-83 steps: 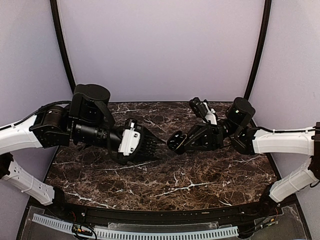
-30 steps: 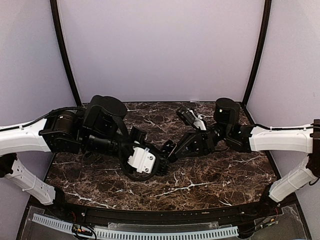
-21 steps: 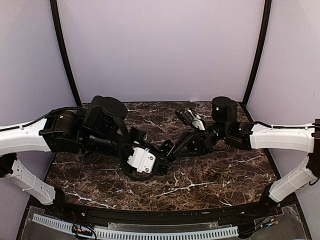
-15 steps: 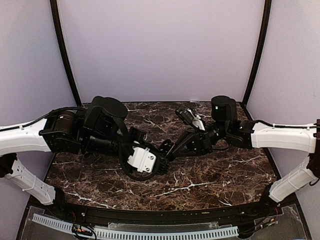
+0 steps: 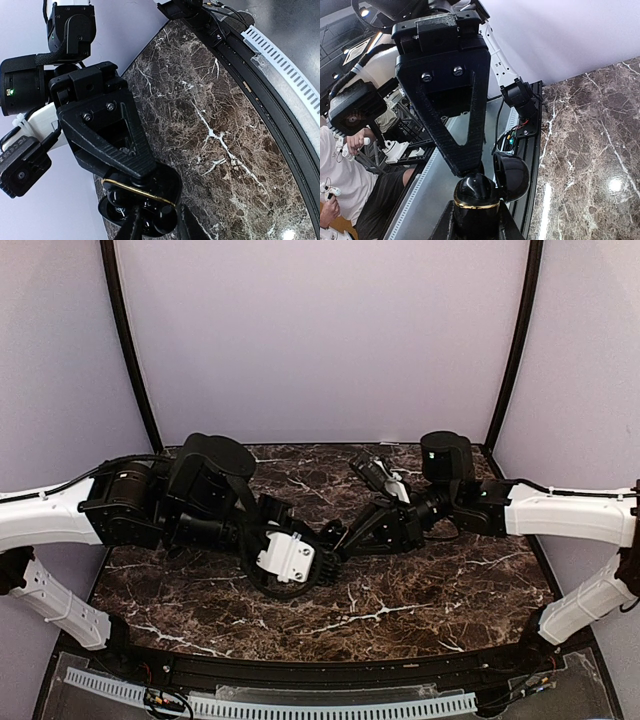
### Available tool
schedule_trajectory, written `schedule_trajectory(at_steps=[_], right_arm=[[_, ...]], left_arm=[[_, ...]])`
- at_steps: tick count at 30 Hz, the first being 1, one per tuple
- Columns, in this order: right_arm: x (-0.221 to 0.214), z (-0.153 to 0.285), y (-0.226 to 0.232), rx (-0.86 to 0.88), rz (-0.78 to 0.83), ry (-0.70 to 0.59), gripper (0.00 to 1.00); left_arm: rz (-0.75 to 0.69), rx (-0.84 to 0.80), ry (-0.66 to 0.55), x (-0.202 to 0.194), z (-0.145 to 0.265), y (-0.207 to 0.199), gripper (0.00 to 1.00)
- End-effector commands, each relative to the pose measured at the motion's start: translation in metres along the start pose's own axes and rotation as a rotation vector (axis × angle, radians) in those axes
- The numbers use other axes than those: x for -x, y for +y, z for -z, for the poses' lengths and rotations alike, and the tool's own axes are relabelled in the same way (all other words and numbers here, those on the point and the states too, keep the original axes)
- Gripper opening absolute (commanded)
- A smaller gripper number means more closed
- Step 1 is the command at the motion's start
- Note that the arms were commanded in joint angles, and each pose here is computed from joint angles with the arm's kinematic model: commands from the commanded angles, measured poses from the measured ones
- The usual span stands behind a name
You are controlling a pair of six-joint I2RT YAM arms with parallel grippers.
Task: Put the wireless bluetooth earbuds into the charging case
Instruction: Adjust the left earbud in the left side groove of the charging case.
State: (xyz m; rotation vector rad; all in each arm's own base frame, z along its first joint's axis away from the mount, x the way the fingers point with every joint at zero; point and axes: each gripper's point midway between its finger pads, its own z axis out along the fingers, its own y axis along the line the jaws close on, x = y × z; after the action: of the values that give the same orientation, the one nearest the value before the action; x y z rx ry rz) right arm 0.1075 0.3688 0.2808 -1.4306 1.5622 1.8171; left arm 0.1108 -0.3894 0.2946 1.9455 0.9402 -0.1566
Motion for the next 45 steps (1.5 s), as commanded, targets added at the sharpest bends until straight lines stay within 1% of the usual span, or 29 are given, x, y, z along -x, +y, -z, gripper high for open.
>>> schedule_trajectory(at_steps=[1, 4, 9, 11, 15, 21, 25, 33, 39, 45], right_arm=[[0.01, -0.003, 0.01, 0.009, 0.064, -0.007, 0.0], [0.009, -0.002, 0.008, 0.002, 0.067, -0.006, 0.0], [0.007, -0.003, 0.008, -0.005, 0.074, 0.0, 0.0], [0.006, -0.004, 0.009, 0.002, 0.074, 0.004, 0.0], [0.007, -0.004, 0.009, 0.0, 0.067, 0.004, 0.0], [0.007, -0.004, 0.009, 0.007, 0.059, 0.005, 0.0], [0.007, -0.004, 0.008, 0.001, 0.06, 0.006, 0.0], [0.015, 0.0, 0.011, -0.048, 0.136, -0.016, 0.0], [0.021, 0.003, 0.01, -0.109, 0.185, -0.037, 0.0], [0.021, 0.003, 0.014, -0.11, 0.21, -0.038, 0.0]], left_arm=[[0.015, 0.056, -0.031, 0.009, 0.005, 0.015, 0.25], [0.026, 0.058, -0.046, 0.012, 0.008, 0.016, 0.28], [0.047, 0.071, -0.053, 0.015, 0.012, 0.022, 0.29], [0.048, 0.061, -0.06, 0.017, 0.014, 0.021, 0.22], [-0.002, 0.001, -0.058, 0.015, 0.014, 0.007, 0.12], [-0.005, -0.03, -0.033, 0.01, 0.011, 0.0, 0.08], [0.002, -0.016, -0.005, 0.005, 0.012, 0.003, 0.05], [0.094, 0.043, 0.054, -0.003, 0.004, 0.015, 0.04], [0.146, 0.075, 0.059, -0.001, 0.001, 0.025, 0.04], [0.17, 0.105, 0.076, -0.003, -0.002, 0.032, 0.04]])
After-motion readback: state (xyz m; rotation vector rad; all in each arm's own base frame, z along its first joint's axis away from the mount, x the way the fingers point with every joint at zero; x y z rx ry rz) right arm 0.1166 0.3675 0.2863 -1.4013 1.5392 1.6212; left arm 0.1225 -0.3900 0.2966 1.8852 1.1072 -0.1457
